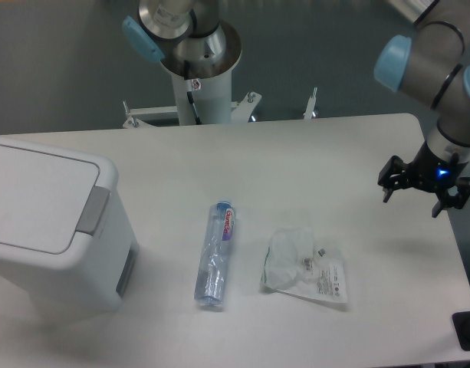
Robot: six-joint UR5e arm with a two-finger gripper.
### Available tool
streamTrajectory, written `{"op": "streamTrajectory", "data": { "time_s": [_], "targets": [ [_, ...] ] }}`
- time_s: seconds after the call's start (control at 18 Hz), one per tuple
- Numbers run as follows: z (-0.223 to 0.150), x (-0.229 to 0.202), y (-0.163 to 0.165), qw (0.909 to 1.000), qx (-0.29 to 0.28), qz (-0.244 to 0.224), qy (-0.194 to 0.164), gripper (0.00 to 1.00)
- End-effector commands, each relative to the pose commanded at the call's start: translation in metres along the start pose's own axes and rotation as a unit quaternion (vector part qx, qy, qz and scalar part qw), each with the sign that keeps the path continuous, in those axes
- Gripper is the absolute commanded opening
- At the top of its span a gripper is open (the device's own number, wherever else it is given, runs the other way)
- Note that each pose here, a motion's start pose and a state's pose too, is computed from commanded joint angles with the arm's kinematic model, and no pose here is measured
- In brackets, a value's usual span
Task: Open the trash can
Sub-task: 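Move the gripper across the table toward the white trash can lid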
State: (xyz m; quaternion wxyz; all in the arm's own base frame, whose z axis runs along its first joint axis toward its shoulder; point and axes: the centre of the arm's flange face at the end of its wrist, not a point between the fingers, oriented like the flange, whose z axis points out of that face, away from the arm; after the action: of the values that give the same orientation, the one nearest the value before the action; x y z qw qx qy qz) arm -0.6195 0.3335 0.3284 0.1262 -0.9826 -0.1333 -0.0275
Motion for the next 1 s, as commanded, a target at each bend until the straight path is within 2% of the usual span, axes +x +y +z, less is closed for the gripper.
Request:
{"op": "streamTrajectory", "data": {
  "time_s": [0.11,0.22,0.39,0.61,0.78,1.0],
  "targets": [
    [0.009,0.01,-0.01,0.9999,0.008,-0.007,0.011,1.0],
    [0.013,0.025,-0.031,0.9999,0.014,0.003,-0.005,1.0],
    [0.006,0.045,-0.052,0.9979,0.023,-0.06,-0.011,1.0],
    [0.007,0.089,-0.09,0.9979,0.03,-0.057,-0.003,1.0],
    [-0.021,0.12,-0.115,0.9965,0.052,-0.065,-0.01,1.0],
    [-0.064,0.158,-0.156,0.9908,0.103,-0.088,0.0,1.0]
  ]
}}
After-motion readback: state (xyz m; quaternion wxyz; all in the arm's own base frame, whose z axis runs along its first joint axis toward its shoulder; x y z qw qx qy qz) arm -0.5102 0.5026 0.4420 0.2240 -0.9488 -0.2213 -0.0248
